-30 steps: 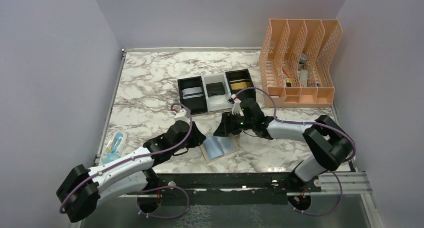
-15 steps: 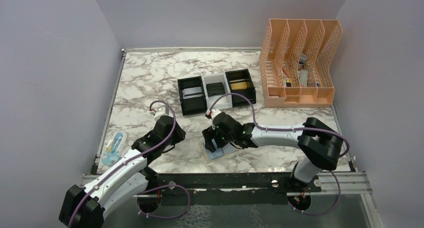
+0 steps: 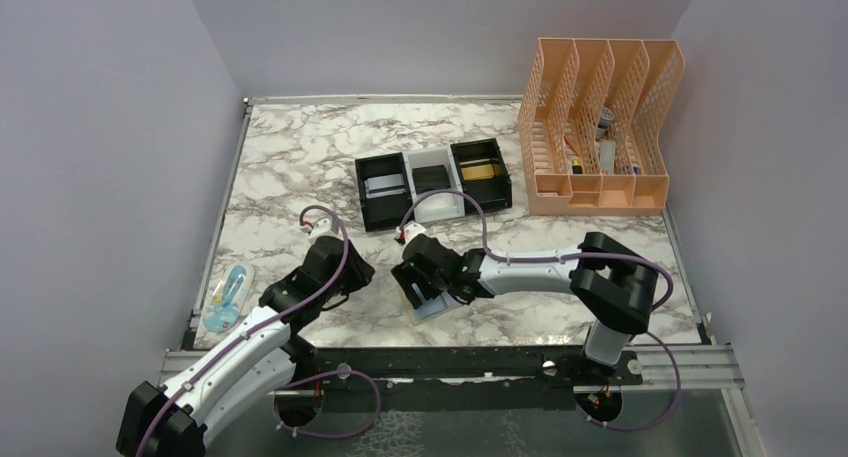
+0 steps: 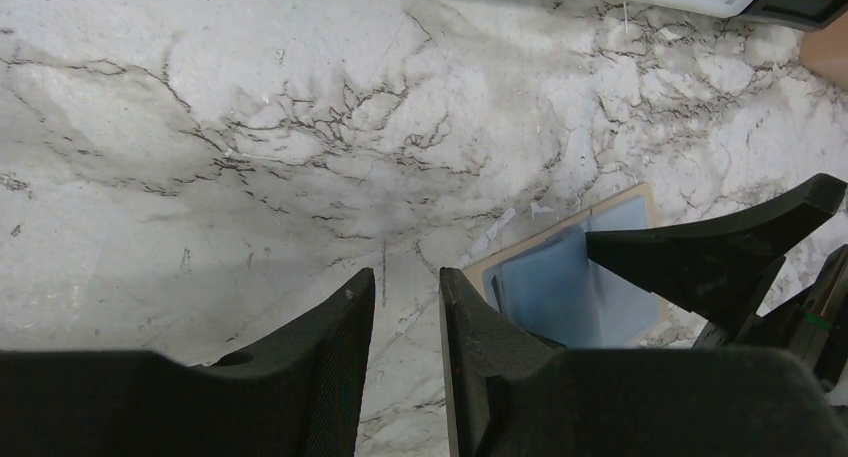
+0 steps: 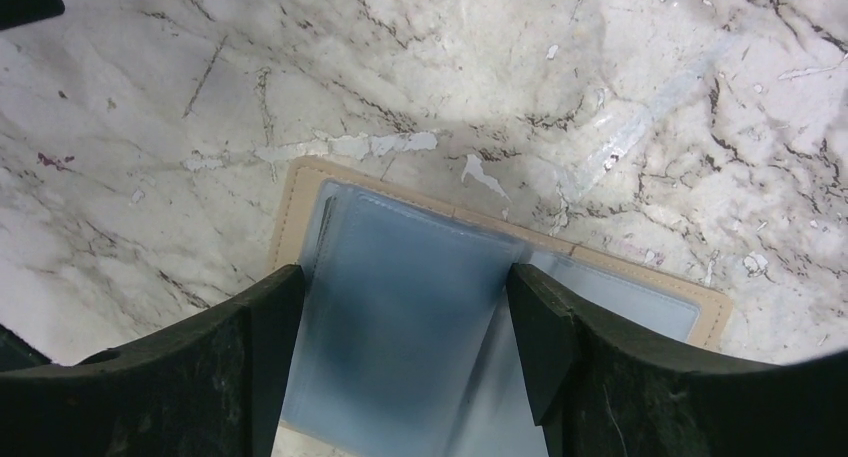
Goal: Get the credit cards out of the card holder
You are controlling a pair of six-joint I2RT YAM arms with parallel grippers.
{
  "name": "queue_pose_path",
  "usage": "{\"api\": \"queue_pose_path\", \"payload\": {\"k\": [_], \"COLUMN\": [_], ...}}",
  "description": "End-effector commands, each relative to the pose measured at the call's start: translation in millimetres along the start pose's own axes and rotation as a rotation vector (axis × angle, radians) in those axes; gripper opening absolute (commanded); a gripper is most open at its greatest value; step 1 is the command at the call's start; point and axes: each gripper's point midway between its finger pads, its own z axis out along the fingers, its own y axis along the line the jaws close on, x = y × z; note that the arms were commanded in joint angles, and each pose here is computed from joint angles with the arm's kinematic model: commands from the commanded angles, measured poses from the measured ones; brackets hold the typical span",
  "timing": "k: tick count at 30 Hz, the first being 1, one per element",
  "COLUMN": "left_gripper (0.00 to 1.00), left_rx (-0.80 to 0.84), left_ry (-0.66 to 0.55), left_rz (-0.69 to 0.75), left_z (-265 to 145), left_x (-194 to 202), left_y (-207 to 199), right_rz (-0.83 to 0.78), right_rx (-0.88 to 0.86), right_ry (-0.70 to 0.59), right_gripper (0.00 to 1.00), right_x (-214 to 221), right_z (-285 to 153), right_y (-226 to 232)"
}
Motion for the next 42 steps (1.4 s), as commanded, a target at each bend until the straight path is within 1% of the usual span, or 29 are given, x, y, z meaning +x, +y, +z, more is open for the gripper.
{"api": "queue_pose_path", "payload": {"k": [1, 4, 10, 13, 18, 22, 30, 33, 36, 42], "left_gripper": [0.33, 0.33, 0.33, 0.33, 0.33, 0.33, 0.32, 0.33, 0.33, 0.41], "left_rx": [0.042, 0.073, 0.187, 0.247, 0.333, 0.369, 0.461, 0.525, 0.569, 0.565], "left_ry": [0.021, 0.037, 0.073, 0.087, 0.109, 0.131, 0.165, 0.156, 0.171, 0.202], "left_rz": [0.013, 0.017, 0.037, 0.049, 0.062, 0.056, 0.038, 0.010, -0.018, -0.005], "left_z": [-0.8, -0.5, -1.7, -4.3, -8.0, -7.4, -12.2, -17.5, -19.7, -17.8], "left_x": [4.8, 8.1, 13.9, 15.8, 19.6, 25.4, 33.8, 34.6, 43.7, 63.8], "left_y": [-4.6, -10.0, -30.1, -40.8, -54.8, -59.0, -72.5, -82.1, -85.3, -85.0], "right_rz": [-0.003, 0.014, 0.040, 0.061, 0.209, 0.266, 0.344, 0.372, 0.396, 0.403], "right_rx": [0.087, 0.094, 0.023, -0.035, -0.269, -0.355, -0.416, -0.455, -0.477, -0.484], "right_ry": [0.089, 0.086, 0.045, 0.028, 0.017, 0.006, 0.002, -0.007, -0.011, -0.004], "right_gripper": [0.73, 0.67, 0.59, 0.59, 0.58, 0.58, 0.58, 0.58, 0.58, 0.58], "right_x": [29.0, 30.4, 19.3, 12.0, 6.1, 3.9, 5.3, 2.4, 0.9, 1.7], "right_z": [12.4, 12.5, 8.0, 7.0, -0.3, -5.8, -8.3, -10.7, -11.3, -10.4], "right_y": [-14.5, -15.7, -3.1, 1.8, 8.5, 9.1, 1.8, 3.1, 3.4, 4.0]}}
